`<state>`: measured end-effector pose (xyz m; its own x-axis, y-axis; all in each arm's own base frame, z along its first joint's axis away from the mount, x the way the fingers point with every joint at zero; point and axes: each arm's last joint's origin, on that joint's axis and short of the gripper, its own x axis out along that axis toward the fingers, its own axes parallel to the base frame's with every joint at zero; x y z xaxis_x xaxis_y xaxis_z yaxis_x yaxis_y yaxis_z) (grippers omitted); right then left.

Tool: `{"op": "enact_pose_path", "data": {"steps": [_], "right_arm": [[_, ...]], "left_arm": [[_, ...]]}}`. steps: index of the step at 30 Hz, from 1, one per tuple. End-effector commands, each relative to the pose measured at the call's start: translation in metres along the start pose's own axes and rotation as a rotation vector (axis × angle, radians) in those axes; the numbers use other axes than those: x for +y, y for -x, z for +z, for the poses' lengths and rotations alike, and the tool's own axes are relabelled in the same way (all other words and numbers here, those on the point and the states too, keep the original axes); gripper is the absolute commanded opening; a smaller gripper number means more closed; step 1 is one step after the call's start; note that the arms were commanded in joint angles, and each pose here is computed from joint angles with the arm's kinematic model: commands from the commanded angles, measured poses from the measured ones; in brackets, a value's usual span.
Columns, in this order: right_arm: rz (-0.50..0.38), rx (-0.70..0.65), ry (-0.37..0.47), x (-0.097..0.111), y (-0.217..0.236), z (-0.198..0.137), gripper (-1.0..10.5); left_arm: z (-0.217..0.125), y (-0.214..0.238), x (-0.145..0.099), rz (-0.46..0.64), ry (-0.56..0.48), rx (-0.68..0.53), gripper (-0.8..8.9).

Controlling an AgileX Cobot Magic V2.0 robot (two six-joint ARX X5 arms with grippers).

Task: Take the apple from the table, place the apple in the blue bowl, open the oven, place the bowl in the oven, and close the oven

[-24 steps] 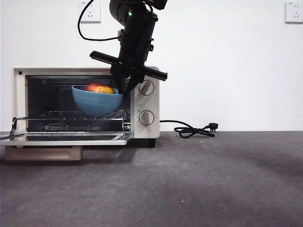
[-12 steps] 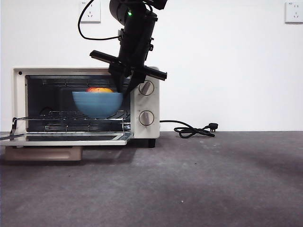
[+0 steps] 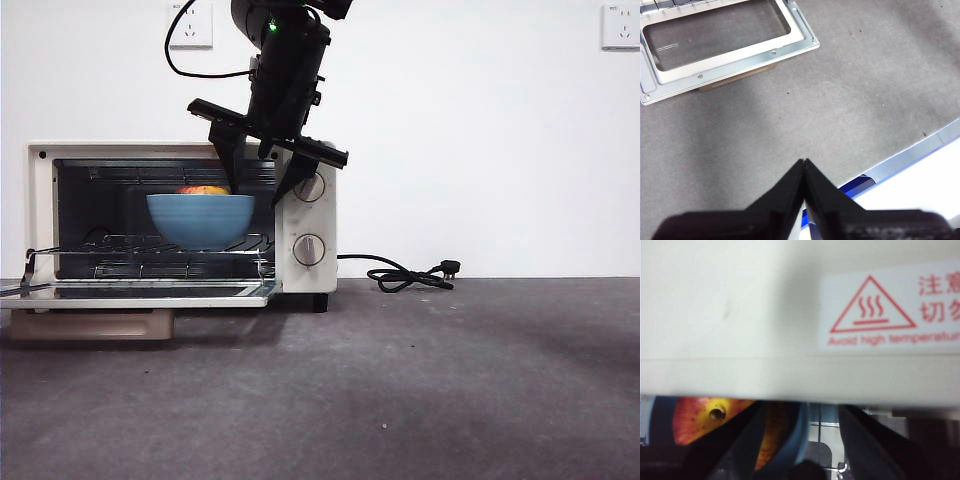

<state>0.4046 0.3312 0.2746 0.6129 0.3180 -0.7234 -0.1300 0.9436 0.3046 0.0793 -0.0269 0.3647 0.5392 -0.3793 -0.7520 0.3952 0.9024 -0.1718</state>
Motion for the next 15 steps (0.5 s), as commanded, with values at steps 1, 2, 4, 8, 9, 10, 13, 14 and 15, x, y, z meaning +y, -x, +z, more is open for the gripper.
{"op": "enact_pose_path", "data": {"steps": [1, 2, 4, 8, 9, 10, 13, 14, 15], "right_arm": [[-0.012, 0.021, 0.002, 0.000, -0.004, -0.004, 2.4], [-0.013, 0.024, 0.015, -0.001, -0.002, -0.003, 2.4], [-0.017, 0.032, 0.026, 0.000, 0.000, -0.004, 2.4], [-0.024, 0.024, 0.068, 0.001, 0.013, -0.001, 2.4], [-0.024, 0.018, 0.082, 0.003, 0.016, -0.001, 2.4], [-0.027, 0.011, 0.095, 0.004, 0.021, 0.000, 2.4], [-0.031, -0.016, 0.133, 0.005, 0.040, 0.007, 2.4], [-0.030, -0.023, 0.143, 0.005, 0.048, 0.008, 2.4], [-0.029, -0.030, 0.162, 0.007, 0.055, 0.009, 2.4]], "left_arm": [[0.000, 0.002, -0.001, -0.005, -0.016, -0.008, -0.05], [0.000, 0.002, -0.001, -0.005, -0.016, -0.008, -0.05], [0.000, 0.001, -0.001, -0.005, -0.016, -0.007, -0.05], [0.000, 0.001, 0.000, 0.002, -0.016, -0.007, -0.05], [0.000, 0.001, 0.000, 0.002, -0.016, -0.007, -0.05], [0.000, 0.001, 0.000, 0.002, -0.016, -0.007, -0.05], [0.000, 0.001, -0.001, 0.003, -0.016, -0.007, -0.05], [0.000, 0.001, -0.001, 0.003, -0.016, -0.008, -0.05], [0.000, 0.001, 0.000, 0.003, -0.016, -0.009, -0.05]]}}
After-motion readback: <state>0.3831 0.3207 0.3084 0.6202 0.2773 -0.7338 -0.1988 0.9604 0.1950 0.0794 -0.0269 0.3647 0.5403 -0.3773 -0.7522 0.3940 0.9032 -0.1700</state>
